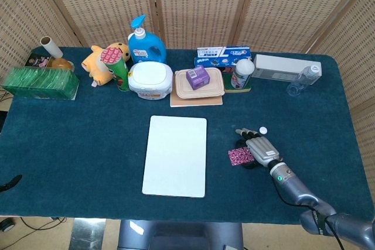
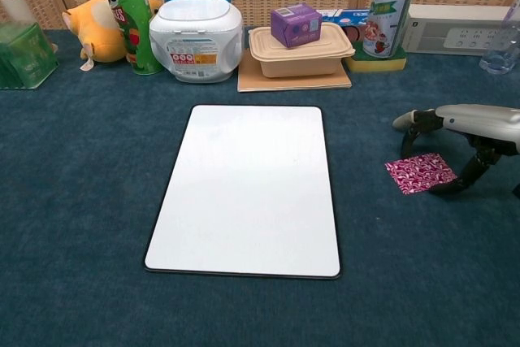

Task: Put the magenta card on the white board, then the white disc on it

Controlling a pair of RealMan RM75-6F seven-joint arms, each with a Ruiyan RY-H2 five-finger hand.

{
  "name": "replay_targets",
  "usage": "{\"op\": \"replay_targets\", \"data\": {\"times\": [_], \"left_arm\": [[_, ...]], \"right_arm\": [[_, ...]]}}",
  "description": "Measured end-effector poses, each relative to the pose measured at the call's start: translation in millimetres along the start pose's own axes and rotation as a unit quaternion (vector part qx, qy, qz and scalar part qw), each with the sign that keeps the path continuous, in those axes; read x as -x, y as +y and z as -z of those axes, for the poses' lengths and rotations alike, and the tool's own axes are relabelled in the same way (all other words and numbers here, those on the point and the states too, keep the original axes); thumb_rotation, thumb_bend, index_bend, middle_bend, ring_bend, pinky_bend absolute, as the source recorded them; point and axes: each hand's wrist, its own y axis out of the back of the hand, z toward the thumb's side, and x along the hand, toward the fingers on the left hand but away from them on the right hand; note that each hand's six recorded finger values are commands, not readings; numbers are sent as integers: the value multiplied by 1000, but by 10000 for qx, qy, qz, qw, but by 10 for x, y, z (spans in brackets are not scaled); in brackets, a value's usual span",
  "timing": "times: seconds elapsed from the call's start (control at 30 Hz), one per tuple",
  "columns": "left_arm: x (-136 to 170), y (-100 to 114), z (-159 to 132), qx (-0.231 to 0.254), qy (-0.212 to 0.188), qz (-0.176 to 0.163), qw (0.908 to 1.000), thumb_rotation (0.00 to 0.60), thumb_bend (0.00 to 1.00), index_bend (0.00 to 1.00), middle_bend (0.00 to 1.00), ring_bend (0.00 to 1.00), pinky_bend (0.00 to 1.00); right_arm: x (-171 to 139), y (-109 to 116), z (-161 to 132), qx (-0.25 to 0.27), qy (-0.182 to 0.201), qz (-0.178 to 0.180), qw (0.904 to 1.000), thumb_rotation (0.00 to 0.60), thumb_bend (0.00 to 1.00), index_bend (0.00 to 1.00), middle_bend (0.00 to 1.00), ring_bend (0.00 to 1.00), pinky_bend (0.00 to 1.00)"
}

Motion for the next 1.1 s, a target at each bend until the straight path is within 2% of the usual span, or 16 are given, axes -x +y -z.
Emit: {"op": "replay_targets", "data": {"times": [0.33, 0.7, 1.1], "left_arm": [[1, 4, 1, 9, -10, -3, 10000, 600, 102, 0, 0, 0, 0], [8, 19, 9, 38, -18, -17, 10000, 600, 102, 0, 0, 0, 0], [31, 49, 25, 112, -65, -38, 9999, 600, 102, 0, 0, 0, 0]], "right_arm": [[-8, 3, 0, -3, 5, 21, 10000, 600, 309, 537, 88, 8, 108], [-27, 147, -168, -85, 188, 120, 9997, 600, 309, 537, 89, 7, 108], [217, 386, -967, -146, 714, 168, 9972, 600, 308, 537, 88, 6, 110]]}}
